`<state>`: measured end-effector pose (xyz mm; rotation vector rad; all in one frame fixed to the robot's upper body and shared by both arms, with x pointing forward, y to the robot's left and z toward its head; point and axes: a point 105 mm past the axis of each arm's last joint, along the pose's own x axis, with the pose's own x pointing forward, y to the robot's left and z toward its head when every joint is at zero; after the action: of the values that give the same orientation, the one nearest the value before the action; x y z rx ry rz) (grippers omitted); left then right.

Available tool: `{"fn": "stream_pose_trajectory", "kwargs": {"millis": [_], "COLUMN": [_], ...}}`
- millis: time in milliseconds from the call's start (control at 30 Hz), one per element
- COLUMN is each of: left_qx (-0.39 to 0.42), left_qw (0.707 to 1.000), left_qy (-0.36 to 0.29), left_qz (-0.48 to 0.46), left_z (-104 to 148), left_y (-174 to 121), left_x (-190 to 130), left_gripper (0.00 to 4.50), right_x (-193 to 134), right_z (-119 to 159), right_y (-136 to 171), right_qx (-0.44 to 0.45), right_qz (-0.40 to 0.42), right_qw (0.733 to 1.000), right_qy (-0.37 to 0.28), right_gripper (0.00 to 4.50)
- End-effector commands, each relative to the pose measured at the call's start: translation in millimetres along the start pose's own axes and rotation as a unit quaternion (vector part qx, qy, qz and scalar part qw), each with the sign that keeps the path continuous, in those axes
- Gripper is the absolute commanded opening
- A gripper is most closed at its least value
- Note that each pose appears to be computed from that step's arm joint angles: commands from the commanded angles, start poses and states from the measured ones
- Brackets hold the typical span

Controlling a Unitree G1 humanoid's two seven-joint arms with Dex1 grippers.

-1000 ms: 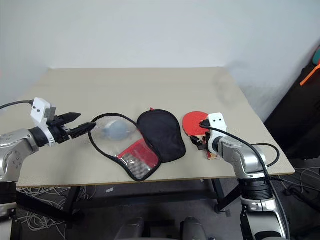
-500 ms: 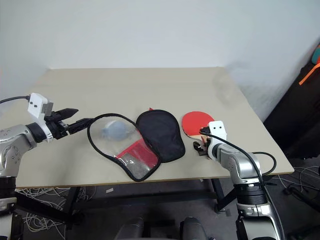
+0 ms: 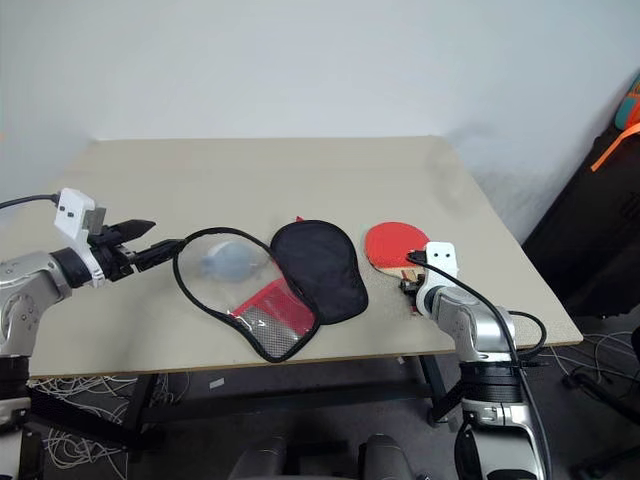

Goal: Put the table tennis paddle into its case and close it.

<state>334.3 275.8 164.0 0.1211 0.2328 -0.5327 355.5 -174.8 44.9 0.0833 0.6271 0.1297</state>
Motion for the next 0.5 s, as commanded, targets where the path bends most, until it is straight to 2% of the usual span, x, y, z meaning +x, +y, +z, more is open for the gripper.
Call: {"fn": "stream_pose_trajectory", "kwargs": {"millis": [33, 100, 233, 267, 367, 500], "left_qx": [0.025, 0.024, 0.023, 0.023, 0.022, 0.021], "left_qw": [0.999, 0.999, 0.999, 0.999, 0.999, 0.999], "left_qy": [-0.022, -0.022, -0.022, -0.022, -0.023, -0.023], "left_qz": [0.013, 0.014, 0.016, 0.016, 0.017, 0.017], "left_z": [18.7, 18.7, 17.7, 17.6, 17.6, 17.6], "left_y": [3.0, 2.9, 3.3, 3.4, 3.5, 2.7], "left_x": [-7.3, -7.1, -7.2, -7.2, -7.2, -7.0], "left_gripper": [4.5, 4.5, 4.5, 4.5, 4.5, 4.5], "right_x": [-0.6, -1.0, -10.4, -13.5, -19.6, -23.3], "right_z": [14.6, 20.8, 68.7, 76.4, 83.6, 79.6], "right_y": [-6.8, -2.2, 5.2, 15.7, 52.4, 88.1], "right_qx": [-0.015, -0.013, 0.066, 0.068, 0.046, 0.01], "right_qz": [-0.021, -0.015, -0.021, -0.004, 0.058, 0.105], "right_qw": [0.999, 0.999, 0.988, 0.985, 0.983, 0.982], "right_qy": [-0.024, -0.036, -0.142, -0.157, -0.168, -0.156], "right_gripper": [1.11, 1.11, 1.11, 1.11, 1.11, 1.11]}}
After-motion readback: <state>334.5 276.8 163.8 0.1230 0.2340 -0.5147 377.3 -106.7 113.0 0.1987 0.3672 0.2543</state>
